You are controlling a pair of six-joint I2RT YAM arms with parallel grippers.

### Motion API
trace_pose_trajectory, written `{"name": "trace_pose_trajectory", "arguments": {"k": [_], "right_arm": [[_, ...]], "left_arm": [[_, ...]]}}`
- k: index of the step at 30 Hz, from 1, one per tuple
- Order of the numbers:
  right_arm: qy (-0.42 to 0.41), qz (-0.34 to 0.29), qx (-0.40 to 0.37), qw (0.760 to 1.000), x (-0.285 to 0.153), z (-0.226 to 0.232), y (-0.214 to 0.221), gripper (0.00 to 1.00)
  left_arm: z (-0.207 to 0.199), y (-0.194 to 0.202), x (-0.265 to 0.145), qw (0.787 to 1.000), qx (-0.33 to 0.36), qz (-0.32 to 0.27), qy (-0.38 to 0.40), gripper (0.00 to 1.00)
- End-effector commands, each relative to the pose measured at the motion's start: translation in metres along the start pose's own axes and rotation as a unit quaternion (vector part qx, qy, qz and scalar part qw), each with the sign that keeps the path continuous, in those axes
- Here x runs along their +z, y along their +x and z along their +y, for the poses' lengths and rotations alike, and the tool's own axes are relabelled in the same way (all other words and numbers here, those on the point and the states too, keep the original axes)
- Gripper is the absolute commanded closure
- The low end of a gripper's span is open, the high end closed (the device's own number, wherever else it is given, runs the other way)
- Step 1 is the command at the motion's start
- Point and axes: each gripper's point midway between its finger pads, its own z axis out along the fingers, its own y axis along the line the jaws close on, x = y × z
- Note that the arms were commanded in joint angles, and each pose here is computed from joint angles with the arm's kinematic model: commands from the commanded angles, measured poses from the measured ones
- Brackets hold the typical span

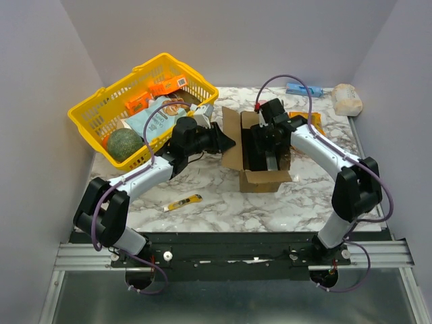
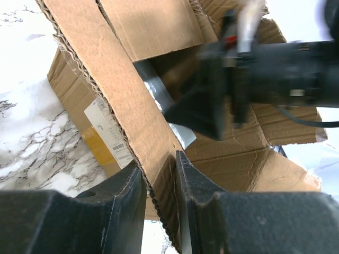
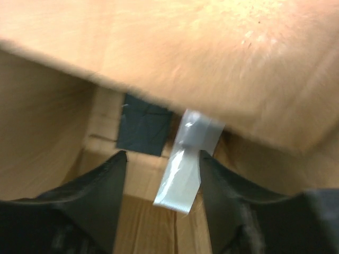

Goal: Unpack the express box

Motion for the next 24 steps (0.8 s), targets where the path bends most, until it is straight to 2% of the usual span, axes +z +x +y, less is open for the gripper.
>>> {"name": "trace_pose_trajectory", "arguments": {"k": [1,6,18,19,22,23,24], "right_arm": [[0.076,0.017,-0.007,0.997,0.028,-0.021,0.003,0.32],[0.104,0.031,-0.019,0.994,0.043,-0.03,0.004,0.29],[0.142,0.111,-0.051,0.982,0.086,-0.048,0.055,0.22],[0.141,0.113,-0.052,0.982,0.089,-0.05,0.055,0.23],[0.128,0.094,-0.053,0.986,0.093,-0.05,0.037,0.43],[0.12,0.085,-0.048,0.988,0.091,-0.047,0.029,0.58],[0.105,0.064,-0.044,0.991,0.084,-0.042,0.011,0.66]], "left_arm": [[-0.002,0.001,-0.004,1.0,0.007,-0.003,0.003,0.66],[-0.002,0.003,-0.003,1.0,0.014,0.0,0.007,0.67],[0.004,0.0,-0.001,1.0,0.021,0.003,0.003,0.68],[0.004,0.001,-0.001,1.0,0.022,0.006,0.004,0.68],[0.004,-0.001,-0.001,1.0,0.026,0.005,0.002,0.68],[0.005,-0.001,-0.001,1.0,0.027,0.004,0.0,0.68],[0.006,-0.001,-0.001,1.0,0.026,0.005,-0.001,0.68]]}}
